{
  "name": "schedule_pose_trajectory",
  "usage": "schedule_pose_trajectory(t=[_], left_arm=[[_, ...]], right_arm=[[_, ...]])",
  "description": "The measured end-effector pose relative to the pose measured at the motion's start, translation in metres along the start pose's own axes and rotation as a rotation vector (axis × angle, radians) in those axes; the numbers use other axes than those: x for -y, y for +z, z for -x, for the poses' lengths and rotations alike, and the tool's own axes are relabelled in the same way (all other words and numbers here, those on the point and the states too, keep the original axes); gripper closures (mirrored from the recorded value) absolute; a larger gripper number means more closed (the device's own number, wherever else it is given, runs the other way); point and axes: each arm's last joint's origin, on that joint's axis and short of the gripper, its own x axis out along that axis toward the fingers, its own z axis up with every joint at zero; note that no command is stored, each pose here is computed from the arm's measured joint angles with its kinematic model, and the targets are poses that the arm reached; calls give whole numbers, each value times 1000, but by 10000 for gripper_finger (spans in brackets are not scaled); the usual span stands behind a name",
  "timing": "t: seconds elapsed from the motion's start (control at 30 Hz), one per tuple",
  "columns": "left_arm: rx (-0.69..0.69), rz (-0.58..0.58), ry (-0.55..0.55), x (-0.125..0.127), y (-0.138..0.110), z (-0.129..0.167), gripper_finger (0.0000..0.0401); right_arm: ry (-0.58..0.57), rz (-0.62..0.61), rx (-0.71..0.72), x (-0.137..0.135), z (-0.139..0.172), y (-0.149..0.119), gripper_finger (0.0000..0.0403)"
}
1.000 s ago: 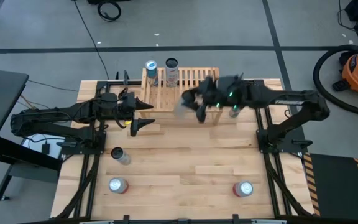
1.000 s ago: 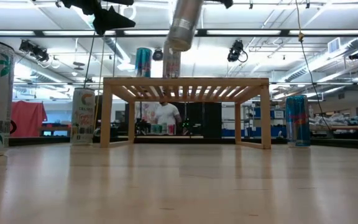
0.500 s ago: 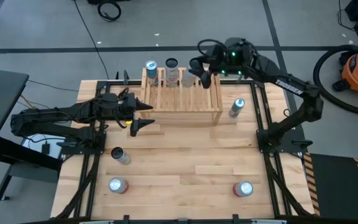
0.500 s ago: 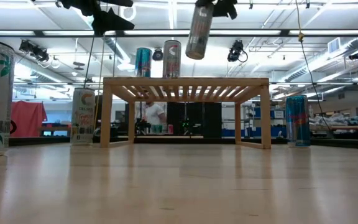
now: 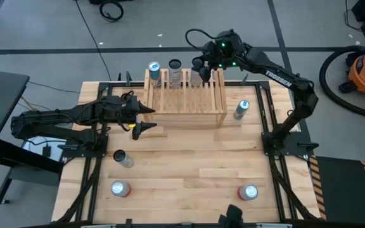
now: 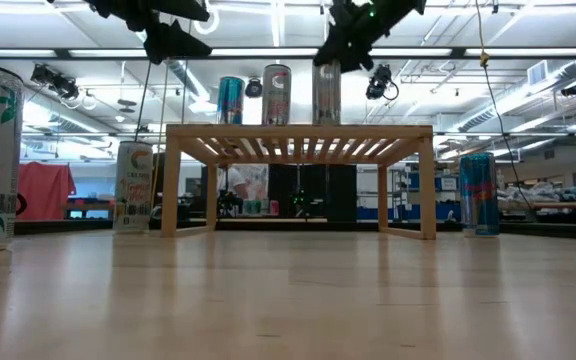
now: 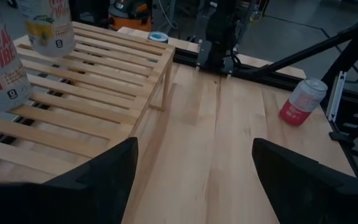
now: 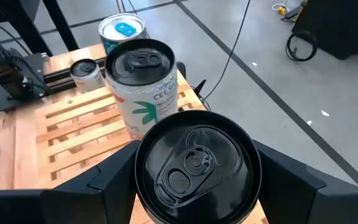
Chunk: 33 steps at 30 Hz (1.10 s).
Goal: Place canned beverage on shelf
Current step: Put the bottom white yellow soda can on the shelf
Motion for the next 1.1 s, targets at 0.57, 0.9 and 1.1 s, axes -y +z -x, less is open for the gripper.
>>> schedule_pose_trajectory(t=[0.57, 0.9, 1.1], left_arm=[[-5, -2, 1, 0, 0, 0, 83], [-6, -2, 1, 0, 0, 0, 83], [-6, -1, 1, 0, -1, 0, 83]], right_arm=[[12, 1, -45, 5, -16, -7, 131], [18, -8, -56, 4, -15, -8, 97], [20, -8, -54, 5, -15, -8, 86]])
